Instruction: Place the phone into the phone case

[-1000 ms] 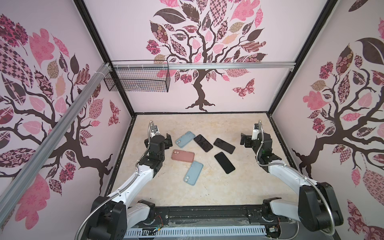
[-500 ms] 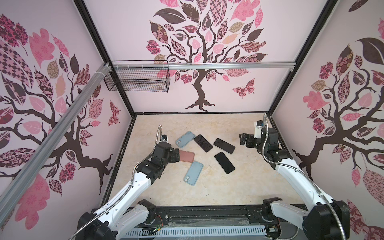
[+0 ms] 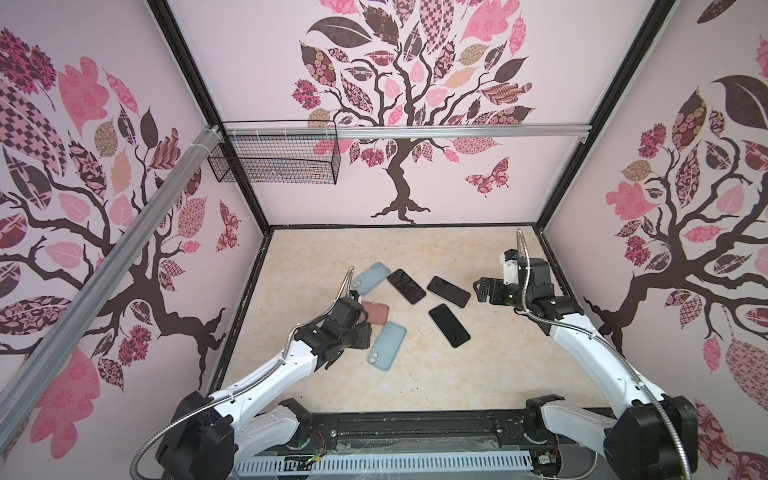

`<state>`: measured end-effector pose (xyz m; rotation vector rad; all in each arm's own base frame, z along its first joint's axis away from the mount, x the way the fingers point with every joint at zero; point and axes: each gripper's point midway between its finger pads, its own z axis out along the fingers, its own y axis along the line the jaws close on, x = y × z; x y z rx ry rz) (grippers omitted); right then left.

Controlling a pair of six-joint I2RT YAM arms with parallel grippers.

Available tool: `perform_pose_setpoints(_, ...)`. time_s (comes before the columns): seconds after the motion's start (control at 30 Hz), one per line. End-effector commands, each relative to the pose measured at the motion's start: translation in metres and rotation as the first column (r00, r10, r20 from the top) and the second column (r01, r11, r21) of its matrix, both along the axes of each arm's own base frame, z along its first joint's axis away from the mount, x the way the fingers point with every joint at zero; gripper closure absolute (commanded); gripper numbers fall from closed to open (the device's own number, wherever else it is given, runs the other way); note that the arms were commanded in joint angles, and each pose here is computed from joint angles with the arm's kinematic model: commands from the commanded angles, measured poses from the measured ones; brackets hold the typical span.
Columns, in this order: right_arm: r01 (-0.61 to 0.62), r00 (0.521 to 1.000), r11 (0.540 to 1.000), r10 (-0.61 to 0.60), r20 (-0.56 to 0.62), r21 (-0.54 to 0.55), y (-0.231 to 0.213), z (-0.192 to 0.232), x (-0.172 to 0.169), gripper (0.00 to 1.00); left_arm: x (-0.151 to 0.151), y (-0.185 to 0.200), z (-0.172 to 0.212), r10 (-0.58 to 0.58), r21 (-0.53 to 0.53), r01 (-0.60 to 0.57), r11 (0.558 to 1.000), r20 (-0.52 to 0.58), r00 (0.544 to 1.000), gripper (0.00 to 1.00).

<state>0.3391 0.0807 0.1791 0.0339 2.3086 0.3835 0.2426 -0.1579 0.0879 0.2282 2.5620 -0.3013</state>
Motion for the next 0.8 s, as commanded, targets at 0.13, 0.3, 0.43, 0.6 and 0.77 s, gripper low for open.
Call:
perform_pose_setpoints(0.13,-0.036,0.999,0.999,0.036,-0.040,0.002,0.009,-0.005,0.001,0.00,-0.014,-0.020,-0.028,-0.086,-0.030,0.084,0.996,-0.071,0.994,0.43)
perform_pose_setpoints(0.3,-0.050,0.997,0.999,0.050,-0.056,0.003,0.013,-0.009,0.001,0.00,-0.020,-0.037,-0.040,-0.159,0.003,0.160,0.987,-0.089,0.983,0.47)
perform_pose_setpoints(0.43,-0.061,0.996,0.998,0.061,-0.069,0.001,0.016,-0.011,0.000,0.00,-0.021,-0.041,-0.051,-0.186,0.033,0.191,0.981,-0.116,0.976,0.49)
perform_pose_setpoints(0.6,-0.071,0.995,0.997,0.071,-0.074,-0.002,0.019,-0.014,-0.001,0.00,-0.018,-0.043,-0.060,-0.198,0.064,0.209,0.976,-0.141,0.970,0.54)
perform_pose_setpoints(0.77,-0.079,0.994,0.997,0.078,-0.082,-0.004,0.021,-0.016,-0.001,0.00,-0.013,-0.041,-0.069,-0.188,0.109,0.207,0.972,-0.159,0.969,0.61)
